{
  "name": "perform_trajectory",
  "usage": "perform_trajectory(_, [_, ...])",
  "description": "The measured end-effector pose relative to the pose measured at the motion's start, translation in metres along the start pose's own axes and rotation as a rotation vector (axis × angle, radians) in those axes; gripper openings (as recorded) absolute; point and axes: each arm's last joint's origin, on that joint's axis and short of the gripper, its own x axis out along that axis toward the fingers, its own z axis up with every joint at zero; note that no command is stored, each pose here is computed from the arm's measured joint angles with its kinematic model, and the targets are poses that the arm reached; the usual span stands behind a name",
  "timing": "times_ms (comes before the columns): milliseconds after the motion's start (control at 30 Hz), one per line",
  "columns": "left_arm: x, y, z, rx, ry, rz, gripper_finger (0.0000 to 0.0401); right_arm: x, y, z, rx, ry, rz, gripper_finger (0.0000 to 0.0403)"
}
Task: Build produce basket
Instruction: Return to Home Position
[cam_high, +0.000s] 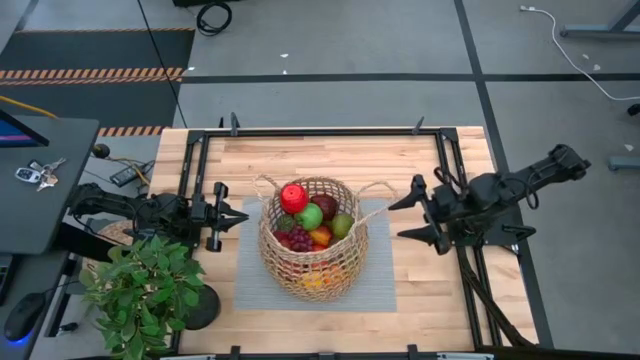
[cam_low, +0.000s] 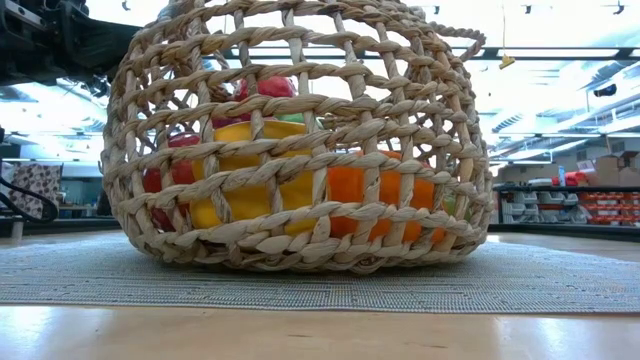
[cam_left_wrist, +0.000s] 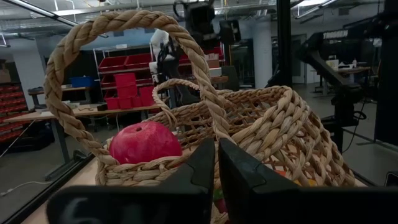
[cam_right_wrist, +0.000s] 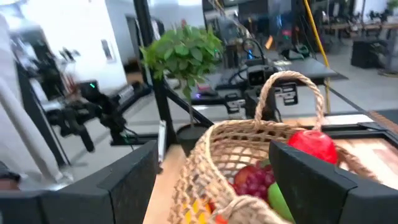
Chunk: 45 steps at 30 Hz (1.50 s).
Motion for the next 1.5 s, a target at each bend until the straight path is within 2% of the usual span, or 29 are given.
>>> perform_trajectory(267, [0.000, 0.000, 0.000, 0.000, 0.000, 0.000, 0.0034, -0.028, -0.012, -0.053, 0.041, -0.079, 0.034, 0.0310])
perform_trajectory(600, [0.000, 0.000, 0.000, 0.000, 0.001, 0.000, 0.0030, -0.056, -0.020, -0.088, 0.053, -0.144, 0.142, 0.0310])
perform_trajectory(1000, [0.000, 0.000, 0.000, 0.000, 0.000, 0.000, 0.0035, -0.063, -0.029, -0.141, 0.098, -0.218, 0.157, 0.0310])
perform_trajectory(1267, [0.000, 0.000, 0.000, 0.000, 0.000, 0.000, 0.0036, -0.064, -0.030, -0.138, -0.038, -0.262, 0.113, 0.0310])
perform_trajectory(1400, [0.000, 0.000, 0.000, 0.000, 0.000, 0.000, 0.0034, -0.065, -0.031, -0.135, -0.054, -0.298, 0.063, 0.0310])
perform_trajectory(1500, [0.000, 0.000, 0.000, 0.000, 0.000, 0.000, 0.0036, -0.064, -0.033, -0.135, -0.232, -0.300, -0.002, 0.0309])
